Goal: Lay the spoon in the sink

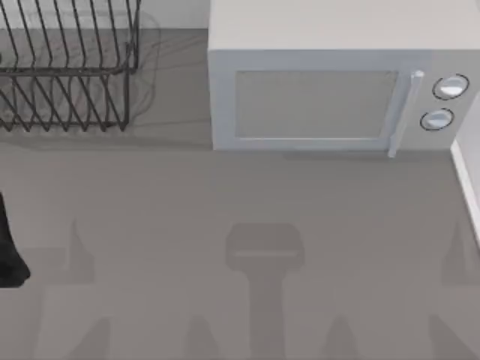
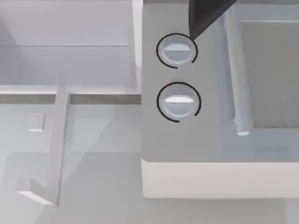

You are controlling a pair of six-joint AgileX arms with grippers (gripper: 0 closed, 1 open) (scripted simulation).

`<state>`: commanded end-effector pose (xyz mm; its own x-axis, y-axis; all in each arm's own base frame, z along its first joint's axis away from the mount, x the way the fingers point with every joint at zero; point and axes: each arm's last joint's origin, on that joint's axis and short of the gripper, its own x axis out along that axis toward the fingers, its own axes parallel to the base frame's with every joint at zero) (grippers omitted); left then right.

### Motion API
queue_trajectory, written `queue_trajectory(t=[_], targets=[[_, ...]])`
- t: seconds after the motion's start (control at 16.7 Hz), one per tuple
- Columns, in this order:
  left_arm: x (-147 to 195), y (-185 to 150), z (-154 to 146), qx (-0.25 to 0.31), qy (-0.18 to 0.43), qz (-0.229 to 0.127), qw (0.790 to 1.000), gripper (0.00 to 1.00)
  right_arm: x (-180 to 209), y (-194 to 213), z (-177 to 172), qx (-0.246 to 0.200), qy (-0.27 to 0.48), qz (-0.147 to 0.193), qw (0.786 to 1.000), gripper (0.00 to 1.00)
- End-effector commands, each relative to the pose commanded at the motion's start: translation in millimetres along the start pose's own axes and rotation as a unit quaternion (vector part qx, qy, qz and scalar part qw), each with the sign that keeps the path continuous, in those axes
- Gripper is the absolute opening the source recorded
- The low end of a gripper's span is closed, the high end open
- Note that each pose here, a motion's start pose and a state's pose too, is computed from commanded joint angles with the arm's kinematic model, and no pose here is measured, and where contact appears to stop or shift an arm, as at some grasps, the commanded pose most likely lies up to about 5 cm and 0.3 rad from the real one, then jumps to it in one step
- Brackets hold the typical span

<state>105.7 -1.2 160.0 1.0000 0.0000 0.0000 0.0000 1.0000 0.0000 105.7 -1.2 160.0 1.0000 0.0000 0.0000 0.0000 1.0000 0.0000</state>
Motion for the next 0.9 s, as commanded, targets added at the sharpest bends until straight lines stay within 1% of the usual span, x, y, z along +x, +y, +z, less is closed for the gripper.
queue_trajectory(t=[0.18,0.3,0.42,0.54,0.66,0.72,0.78,0.84,0.9], targets=[[0,0,0,0.0,0.0,0.0,1.0,1.0,0,0,1,-0.005,0.004,-0.001,1.0,1.0],[0,0,0,0.0,0.0,0.0,1.0,1.0,1,-1,5,-0.03,0.024,-0.006,0.999,1.0],[0,0,0,0.0,0.0,0.0,1.0,1.0,3,-3,12,-0.076,0.061,-0.009,0.995,1.0],[0,0,0,0.0,0.0,0.0,1.0,1.0,7,-5,19,-0.141,0.113,-0.006,0.983,1.0],[0,0,0,0.0,0.0,0.0,1.0,1.0,13,-8,25,-0.222,0.179,0.009,0.958,1.0],[0,0,0,0.0,0.0,0.0,1.0,1.0,17,-9,28,-0.266,0.215,0.023,0.939,1.0],[0,0,0,0.0,0.0,0.0,1.0,1.0,22,-11,30,-0.312,0.252,0.043,0.915,1.0],[0,0,0,0.0,0.0,0.0,1.0,1.0,27,-14,31,-0.356,0.289,0.068,0.886,1.0],[0,0,0,0.0,0.0,0.0,1.0,1.0,32,-16,32,-0.398,0.323,0.099,0.853,1.0]])
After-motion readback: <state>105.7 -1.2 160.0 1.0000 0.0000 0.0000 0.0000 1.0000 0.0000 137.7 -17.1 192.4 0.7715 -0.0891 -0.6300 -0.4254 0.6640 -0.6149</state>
